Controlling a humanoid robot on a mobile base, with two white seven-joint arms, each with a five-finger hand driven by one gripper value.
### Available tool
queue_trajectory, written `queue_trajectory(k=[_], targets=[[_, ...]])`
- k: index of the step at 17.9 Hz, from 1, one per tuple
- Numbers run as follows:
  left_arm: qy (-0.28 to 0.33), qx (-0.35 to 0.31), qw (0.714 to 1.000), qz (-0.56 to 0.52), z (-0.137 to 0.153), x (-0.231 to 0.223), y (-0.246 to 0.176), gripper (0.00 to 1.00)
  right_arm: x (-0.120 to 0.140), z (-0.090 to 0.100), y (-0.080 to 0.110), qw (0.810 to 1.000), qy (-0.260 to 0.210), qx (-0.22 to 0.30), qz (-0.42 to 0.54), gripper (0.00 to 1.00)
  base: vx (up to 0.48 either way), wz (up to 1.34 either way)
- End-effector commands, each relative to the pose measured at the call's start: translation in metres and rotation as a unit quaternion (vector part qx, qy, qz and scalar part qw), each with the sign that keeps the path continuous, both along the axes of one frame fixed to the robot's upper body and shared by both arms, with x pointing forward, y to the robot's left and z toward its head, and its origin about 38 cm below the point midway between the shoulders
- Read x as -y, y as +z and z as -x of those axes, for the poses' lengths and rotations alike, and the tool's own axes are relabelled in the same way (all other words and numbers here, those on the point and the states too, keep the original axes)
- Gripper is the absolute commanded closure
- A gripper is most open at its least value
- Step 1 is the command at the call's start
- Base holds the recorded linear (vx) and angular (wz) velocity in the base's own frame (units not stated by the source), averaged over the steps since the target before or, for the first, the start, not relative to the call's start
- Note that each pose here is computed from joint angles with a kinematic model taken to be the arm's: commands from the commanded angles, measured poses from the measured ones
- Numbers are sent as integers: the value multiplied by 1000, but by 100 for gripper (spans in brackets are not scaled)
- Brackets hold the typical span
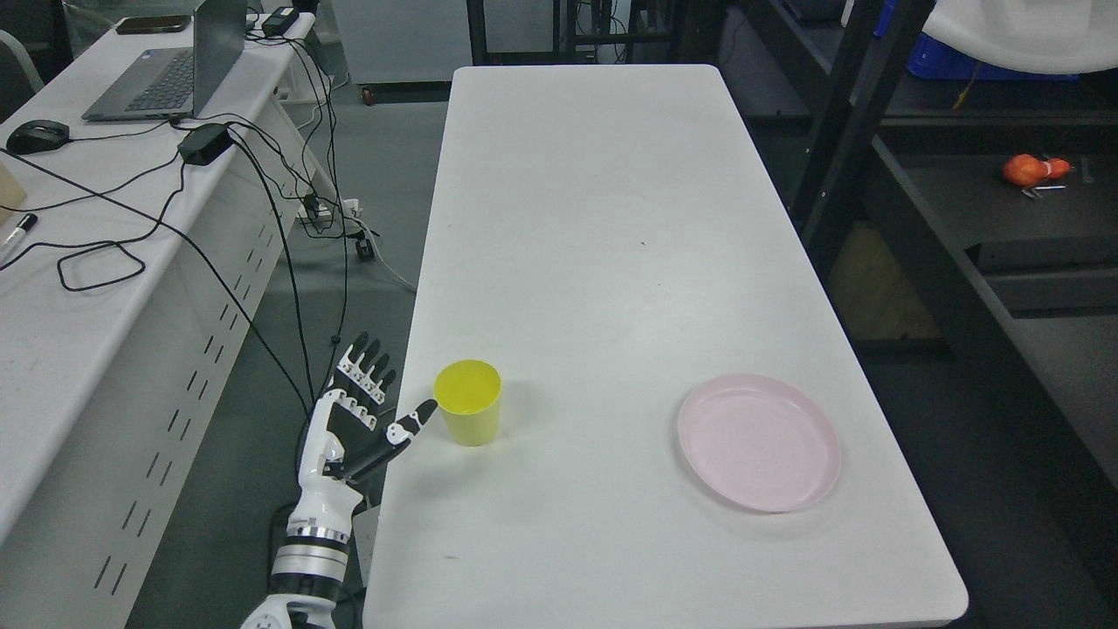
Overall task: Place yellow IKEA cup on middle right shelf
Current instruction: 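Reach the left hand toward the yellow cup on the table, then close the left hand around the yellow cup and lift it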
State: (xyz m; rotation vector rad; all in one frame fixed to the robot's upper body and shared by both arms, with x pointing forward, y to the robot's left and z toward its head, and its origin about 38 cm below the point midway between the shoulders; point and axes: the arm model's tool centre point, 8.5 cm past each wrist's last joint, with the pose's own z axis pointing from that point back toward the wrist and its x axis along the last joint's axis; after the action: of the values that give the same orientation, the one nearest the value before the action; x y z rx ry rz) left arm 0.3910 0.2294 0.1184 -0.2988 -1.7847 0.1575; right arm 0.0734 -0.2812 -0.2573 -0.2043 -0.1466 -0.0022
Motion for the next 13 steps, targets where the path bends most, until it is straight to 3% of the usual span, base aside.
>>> queue_trajectory(k=[1, 13], targets=[[-47, -38, 998, 6, -20, 21, -9, 2, 10, 9, 0, 1000, -4, -7, 5, 1, 0, 0], [-67, -90, 994, 7, -36, 28, -17, 2, 10, 9, 0, 1000, -4, -7, 5, 1, 0, 0]])
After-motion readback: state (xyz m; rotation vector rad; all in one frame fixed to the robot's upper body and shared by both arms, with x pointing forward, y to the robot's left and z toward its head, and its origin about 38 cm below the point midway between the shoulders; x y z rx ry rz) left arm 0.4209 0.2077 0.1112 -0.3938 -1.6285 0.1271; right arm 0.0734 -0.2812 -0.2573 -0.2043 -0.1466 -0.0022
